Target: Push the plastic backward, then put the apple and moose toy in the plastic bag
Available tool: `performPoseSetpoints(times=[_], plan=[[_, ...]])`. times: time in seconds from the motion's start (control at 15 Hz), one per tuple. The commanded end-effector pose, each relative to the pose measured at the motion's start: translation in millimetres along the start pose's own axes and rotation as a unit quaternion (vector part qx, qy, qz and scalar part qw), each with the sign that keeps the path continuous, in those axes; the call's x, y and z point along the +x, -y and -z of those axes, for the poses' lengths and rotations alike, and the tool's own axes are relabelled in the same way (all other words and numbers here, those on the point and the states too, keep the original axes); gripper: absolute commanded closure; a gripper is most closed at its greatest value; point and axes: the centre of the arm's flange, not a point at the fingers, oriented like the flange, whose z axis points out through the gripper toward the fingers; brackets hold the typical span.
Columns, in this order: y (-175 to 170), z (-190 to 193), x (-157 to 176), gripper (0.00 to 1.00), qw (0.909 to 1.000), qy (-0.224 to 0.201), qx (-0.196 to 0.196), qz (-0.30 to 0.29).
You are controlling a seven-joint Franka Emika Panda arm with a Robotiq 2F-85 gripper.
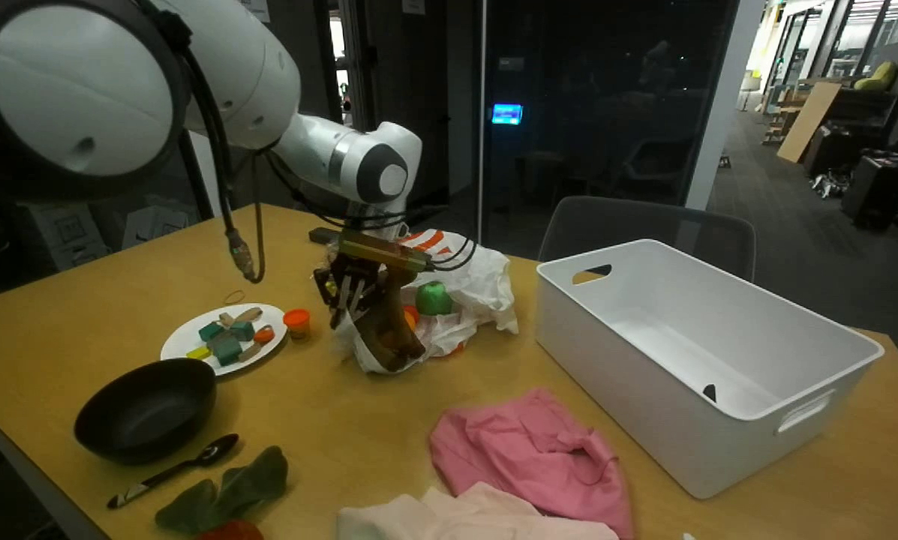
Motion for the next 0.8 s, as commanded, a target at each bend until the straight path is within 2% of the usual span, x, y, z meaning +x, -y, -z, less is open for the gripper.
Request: performPoseSetpoints(times=[0.0, 0.27, 0.53, 0.6, 0.73], plan=[[2, 35, 3, 0.87, 0.9996, -0.026, 0.008, -0.003], [8, 53, 1, 0.88, 0.999, -0.044, -0.01, -0.001], [12, 59, -3, 0.86, 0.9991, -0.039, -0.01, -0.01], [15, 60, -8, 0.68, 0.9993, -0.031, -0.012, -0.015], [22, 65, -17, 0.57, 0.999, -0.03, -0.021, -0.026]])
